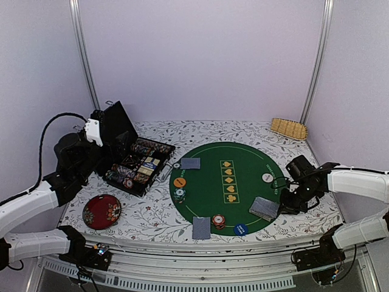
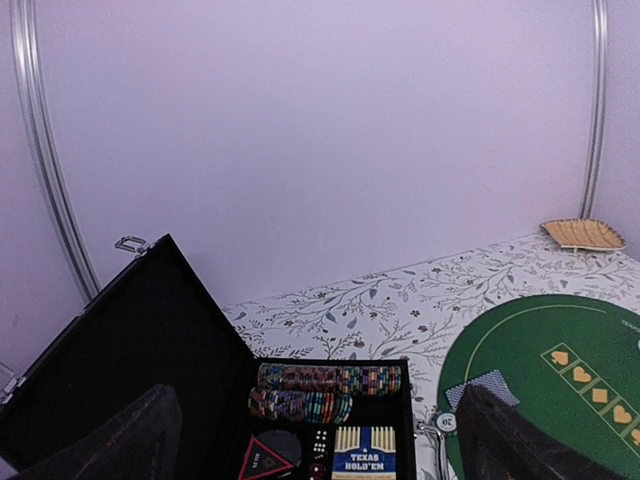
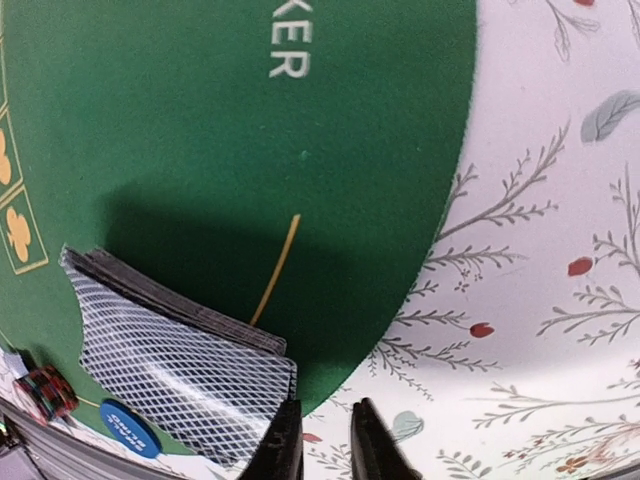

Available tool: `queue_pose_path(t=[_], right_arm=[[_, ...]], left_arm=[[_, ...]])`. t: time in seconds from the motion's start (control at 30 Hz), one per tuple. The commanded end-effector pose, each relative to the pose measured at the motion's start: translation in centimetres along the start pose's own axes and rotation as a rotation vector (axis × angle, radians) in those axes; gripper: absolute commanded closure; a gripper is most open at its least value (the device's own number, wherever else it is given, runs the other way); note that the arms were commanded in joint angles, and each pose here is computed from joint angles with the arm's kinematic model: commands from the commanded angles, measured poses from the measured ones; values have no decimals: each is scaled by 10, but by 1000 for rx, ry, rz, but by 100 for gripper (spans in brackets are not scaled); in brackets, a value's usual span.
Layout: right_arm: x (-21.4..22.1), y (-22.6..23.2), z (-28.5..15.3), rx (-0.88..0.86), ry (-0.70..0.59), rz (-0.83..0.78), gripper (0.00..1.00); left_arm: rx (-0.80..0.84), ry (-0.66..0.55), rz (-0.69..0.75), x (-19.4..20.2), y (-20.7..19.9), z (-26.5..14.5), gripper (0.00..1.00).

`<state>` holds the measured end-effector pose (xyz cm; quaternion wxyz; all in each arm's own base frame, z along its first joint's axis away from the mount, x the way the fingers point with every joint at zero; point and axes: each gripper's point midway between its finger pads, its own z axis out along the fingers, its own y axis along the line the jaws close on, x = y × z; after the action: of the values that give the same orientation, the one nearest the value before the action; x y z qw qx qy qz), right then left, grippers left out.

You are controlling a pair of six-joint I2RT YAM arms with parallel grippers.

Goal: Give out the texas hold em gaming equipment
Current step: Move the poker card to the face-down deck piles.

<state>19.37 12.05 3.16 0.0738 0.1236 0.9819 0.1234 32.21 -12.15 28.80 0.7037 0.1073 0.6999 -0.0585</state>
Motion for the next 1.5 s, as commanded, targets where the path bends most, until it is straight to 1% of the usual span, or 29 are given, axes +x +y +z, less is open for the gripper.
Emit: queue_pose_path(t=[0.0,0.03,0.13,0.2,0.27,0.4,0.5,0.7,0.77,0.97,1.3,1.47], right_arm=[[-14,10,-13,-20,-61,-14,73],[-17,14,-14,-35,-72,-13,66],[-22,21,-12,-70,-86,-6,54],[-22,25,-9,-87,-81,-3,52],[-25,26,-7,-87,-85,4,48],[-24,31,4,-115,-70,7,32],[-18,29,15,-86,-33,-6,28],[0,10,20,84,17,-55,27],[4,2,19,112,21,-54,28],[4,-8,7,145,-13,-44,31],[3,-16,-2,184,-25,-61,31],[-10,-9,-17,139,-76,-59,30]], left_arm=[[8,-25,3,-13,-1,0,2],[10,-25,3,-13,-2,0,2],[12,-24,3,-12,-2,-1,2],[12,-25,4,-13,-2,-1,2],[11,-26,4,-13,-1,-1,2],[17,-25,6,-13,-3,-1,2],[18,-26,7,-13,-3,-1,2],[12,-28,11,-13,-1,-1,2],[14,-30,10,-14,-2,-1,2],[15,-27,12,-13,-2,-1,2],[17,-28,9,-14,-2,-1,2],[27,-24,7,-12,-4,0,2]])
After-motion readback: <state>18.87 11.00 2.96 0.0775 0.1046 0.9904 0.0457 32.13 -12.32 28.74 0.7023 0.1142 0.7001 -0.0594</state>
